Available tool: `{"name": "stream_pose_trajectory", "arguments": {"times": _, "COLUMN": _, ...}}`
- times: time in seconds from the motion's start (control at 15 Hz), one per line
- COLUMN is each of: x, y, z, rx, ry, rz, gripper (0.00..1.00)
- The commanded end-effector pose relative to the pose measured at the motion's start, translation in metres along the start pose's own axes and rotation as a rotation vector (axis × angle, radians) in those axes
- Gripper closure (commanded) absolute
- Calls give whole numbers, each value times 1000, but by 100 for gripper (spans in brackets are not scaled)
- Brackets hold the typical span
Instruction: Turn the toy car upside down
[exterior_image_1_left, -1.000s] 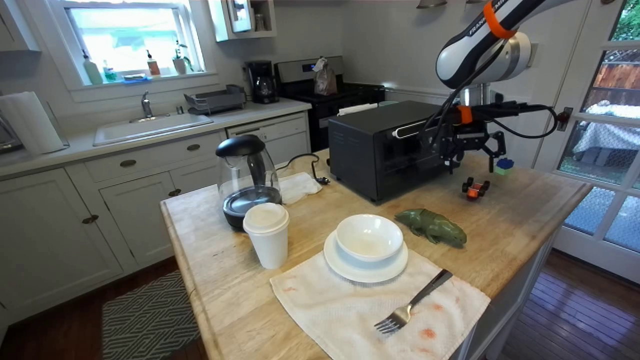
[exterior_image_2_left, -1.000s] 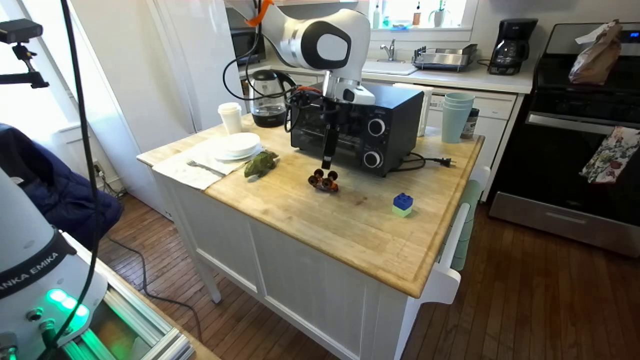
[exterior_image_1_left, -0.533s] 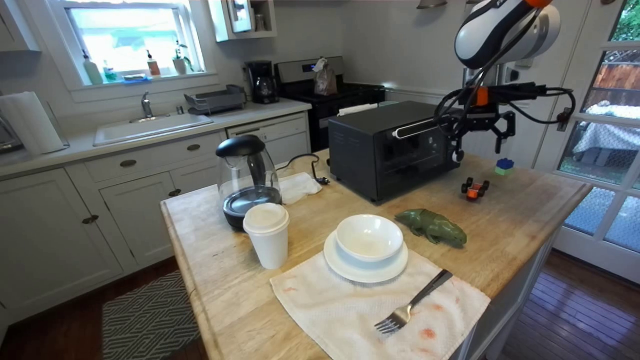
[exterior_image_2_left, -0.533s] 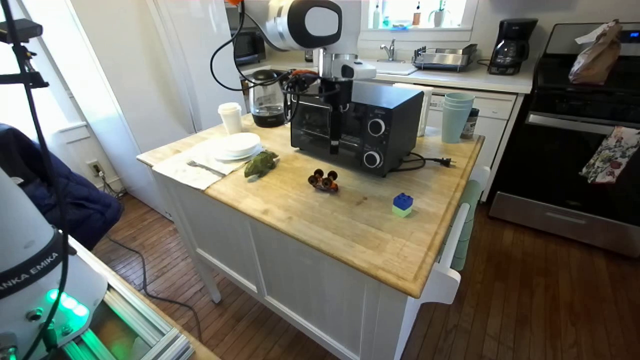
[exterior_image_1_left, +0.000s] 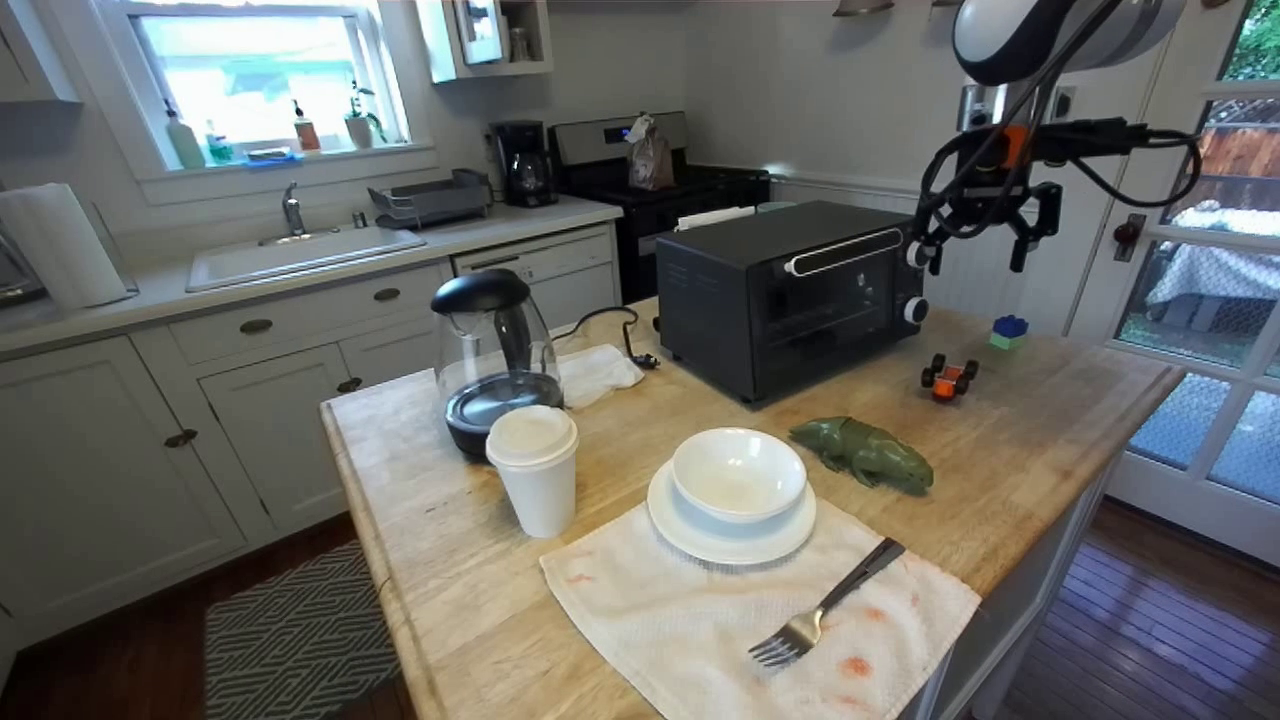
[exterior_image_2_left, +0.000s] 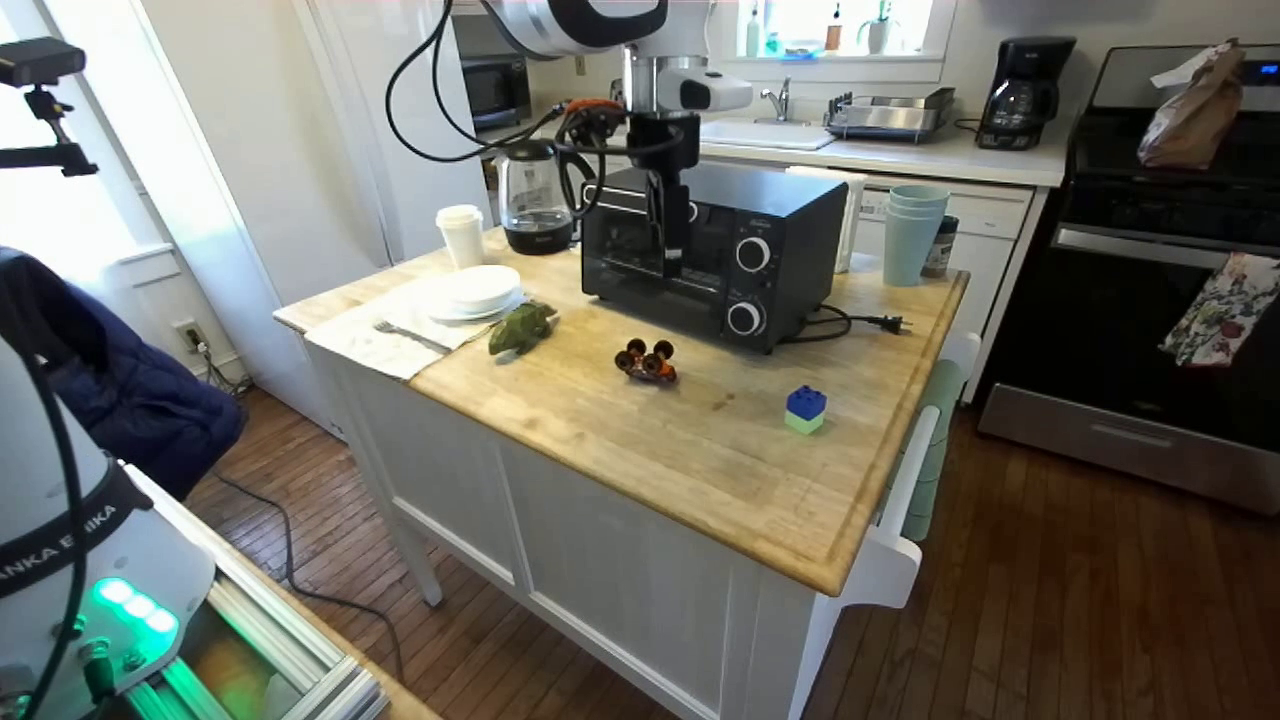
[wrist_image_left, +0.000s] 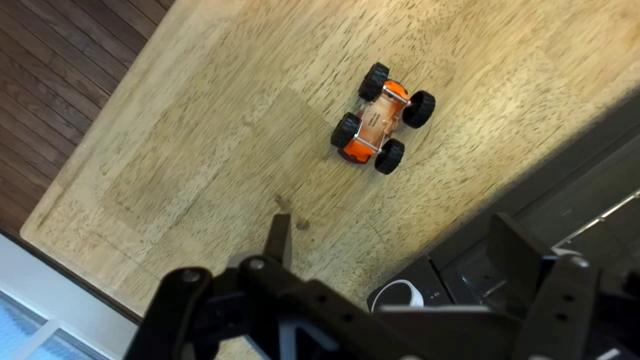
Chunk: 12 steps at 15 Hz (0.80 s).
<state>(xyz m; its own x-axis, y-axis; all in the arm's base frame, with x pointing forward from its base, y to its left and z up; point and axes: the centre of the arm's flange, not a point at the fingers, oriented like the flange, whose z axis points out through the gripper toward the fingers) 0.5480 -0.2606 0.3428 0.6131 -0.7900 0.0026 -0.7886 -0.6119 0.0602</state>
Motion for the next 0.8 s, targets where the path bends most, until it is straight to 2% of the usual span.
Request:
{"name": "stream_pose_trajectory", "arguments": {"times": 0.0, "x": -15, "y": 20, "z": -22, "rx": 30, "ry": -11, "rz": -31, "gripper": 0}}
{"name": "stream_pose_trajectory", "arguments": {"times": 0.33, "x": -21, "y": 40, "z": -41, "rx": 67, "ry": -23, "rz": -15, "gripper": 0}}
{"name": "stream_pose_trajectory", "arguments": {"times": 0.4, "x": -8, "y": 26, "z": -32, "rx": 33, "ry": -6, "rz": -17, "gripper": 0}}
{"name": "stream_pose_trajectory", "arguments": {"times": 0.73, "x": -11, "y": 34, "z": -37, "rx": 43, "ry": -6, "rz": -10, "gripper": 0}}
